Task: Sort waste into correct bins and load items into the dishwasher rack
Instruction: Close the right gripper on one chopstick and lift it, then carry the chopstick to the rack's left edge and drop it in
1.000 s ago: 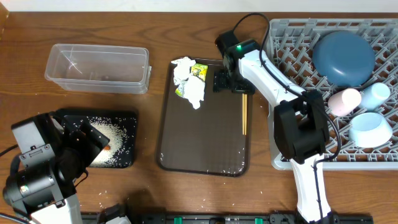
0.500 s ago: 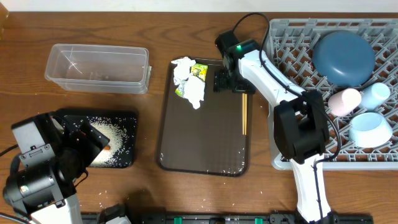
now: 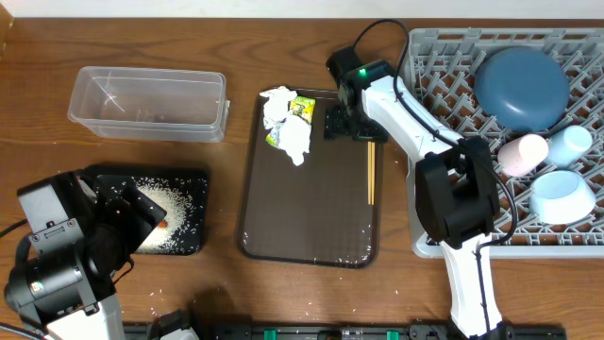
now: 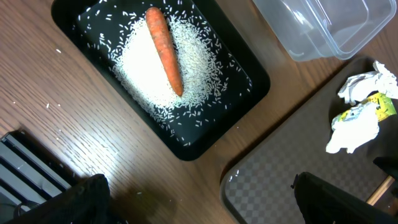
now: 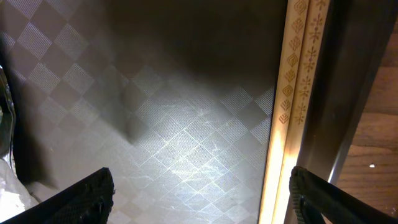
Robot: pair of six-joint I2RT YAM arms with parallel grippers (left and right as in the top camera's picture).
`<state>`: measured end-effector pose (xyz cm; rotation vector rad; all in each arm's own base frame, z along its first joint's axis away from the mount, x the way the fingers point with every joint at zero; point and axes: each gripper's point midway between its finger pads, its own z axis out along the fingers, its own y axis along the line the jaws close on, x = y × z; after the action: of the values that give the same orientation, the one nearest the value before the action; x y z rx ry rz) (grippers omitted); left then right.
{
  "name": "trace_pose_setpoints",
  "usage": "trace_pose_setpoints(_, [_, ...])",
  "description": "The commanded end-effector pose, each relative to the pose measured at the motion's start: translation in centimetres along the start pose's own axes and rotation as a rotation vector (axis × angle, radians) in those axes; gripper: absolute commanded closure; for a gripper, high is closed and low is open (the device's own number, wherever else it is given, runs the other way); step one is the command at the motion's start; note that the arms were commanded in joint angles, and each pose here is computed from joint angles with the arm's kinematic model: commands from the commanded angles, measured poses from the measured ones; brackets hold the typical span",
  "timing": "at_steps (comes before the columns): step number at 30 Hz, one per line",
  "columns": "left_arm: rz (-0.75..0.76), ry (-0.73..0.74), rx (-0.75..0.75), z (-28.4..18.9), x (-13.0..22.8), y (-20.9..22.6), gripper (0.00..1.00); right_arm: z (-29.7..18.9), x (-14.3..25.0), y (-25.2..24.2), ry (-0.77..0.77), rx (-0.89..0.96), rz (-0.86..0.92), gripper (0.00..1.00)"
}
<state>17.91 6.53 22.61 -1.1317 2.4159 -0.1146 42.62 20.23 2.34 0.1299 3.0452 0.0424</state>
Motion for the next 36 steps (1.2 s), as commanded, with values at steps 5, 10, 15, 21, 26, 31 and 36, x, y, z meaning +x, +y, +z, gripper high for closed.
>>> trace_pose_setpoints(5, [0.006, -0.003, -0.014, 0.0, -0.1, 0.3, 0.03, 2.5, 1.2, -0.5, 0.03, 0.037, 0.008, 0.12])
trace_pose_setpoints(10, [0.006, -0.003, -0.014, 0.0, -0.1, 0.3, 0.03, 3.2, 1.6, -0.7, 0.039, 0.038, 0.007, 0.11])
trace_pose_setpoints(15, [0.006, -0.003, -0.014, 0.0, -0.1, 0.3, 0.03, 3.3, 1.6, -0.5, 0.037, 0.029, 0.007, 0.12])
trace_pose_setpoints(21, [0.006, -0.003, -0.014, 0.0, -0.1, 0.3, 0.03, 3.6, 2.0, -0.6, 0.047, 0.035, 0.007, 0.38])
trace_pose_setpoints(26, [0.006, -0.003, -0.014, 0.0, -0.1, 0.3, 0.03, 4.9, 3.5, -0.6, 0.071, 0.049, 0.008, 0.79])
trace_pose_setpoints(31, [0.006, -0.003, -0.014, 0.0, -0.1, 0.3, 0.03, 4.4, 4.3, -0.2, 0.104, 0.027, 0.009, 0.99])
trace_pose_setpoints(36, [0.006, -0.003, -0.014, 0.0, -0.1, 0.3, 0.03, -0.8, 1.7, -0.6, 0.056, -0.028, 0.037, 0.99])
